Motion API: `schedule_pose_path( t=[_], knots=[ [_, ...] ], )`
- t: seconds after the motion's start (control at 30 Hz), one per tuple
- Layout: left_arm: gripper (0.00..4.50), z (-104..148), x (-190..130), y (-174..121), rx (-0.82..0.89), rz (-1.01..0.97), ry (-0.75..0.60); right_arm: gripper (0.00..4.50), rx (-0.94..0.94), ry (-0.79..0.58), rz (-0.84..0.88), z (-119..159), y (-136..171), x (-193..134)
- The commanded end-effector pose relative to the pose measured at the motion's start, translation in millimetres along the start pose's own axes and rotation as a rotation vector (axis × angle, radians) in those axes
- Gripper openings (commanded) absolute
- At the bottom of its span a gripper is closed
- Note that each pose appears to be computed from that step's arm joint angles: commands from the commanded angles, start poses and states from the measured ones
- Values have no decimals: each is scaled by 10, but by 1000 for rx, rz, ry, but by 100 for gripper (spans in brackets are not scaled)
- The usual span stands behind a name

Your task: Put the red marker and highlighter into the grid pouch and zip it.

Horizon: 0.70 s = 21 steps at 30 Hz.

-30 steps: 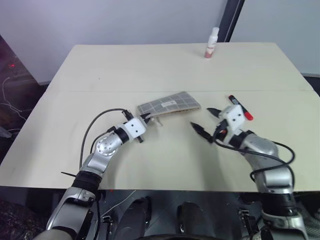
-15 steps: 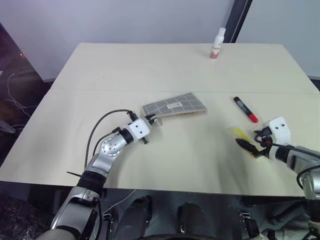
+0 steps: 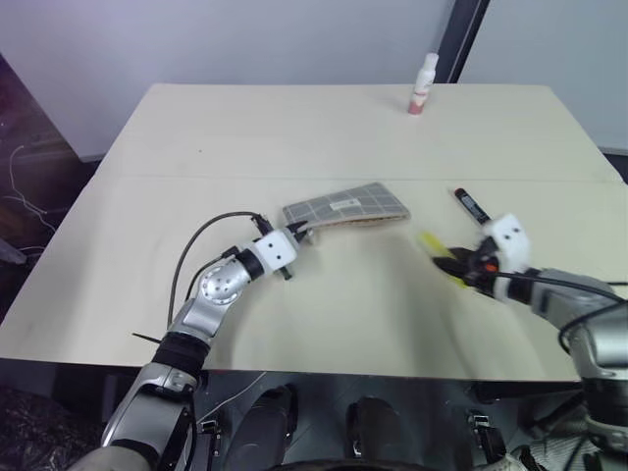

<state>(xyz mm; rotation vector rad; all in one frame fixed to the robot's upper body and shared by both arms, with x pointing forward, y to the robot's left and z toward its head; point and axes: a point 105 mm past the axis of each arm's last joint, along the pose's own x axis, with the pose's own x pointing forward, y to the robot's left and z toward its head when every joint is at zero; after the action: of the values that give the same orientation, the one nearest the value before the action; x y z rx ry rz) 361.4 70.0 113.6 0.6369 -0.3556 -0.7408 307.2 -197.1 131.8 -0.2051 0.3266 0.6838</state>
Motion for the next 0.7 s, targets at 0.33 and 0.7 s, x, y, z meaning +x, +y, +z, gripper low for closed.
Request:
schedule_pose_path(
  t=[0.33, 0.7],
  knots=[
    [0, 195, 86, -44, 5, -27, -65, 88, -59, -56, 40, 236, 116, 328],
    [0, 304, 92, -155, 138, -139, -83, 88, -143, -34, 55, 300, 44, 443]
  ],
)
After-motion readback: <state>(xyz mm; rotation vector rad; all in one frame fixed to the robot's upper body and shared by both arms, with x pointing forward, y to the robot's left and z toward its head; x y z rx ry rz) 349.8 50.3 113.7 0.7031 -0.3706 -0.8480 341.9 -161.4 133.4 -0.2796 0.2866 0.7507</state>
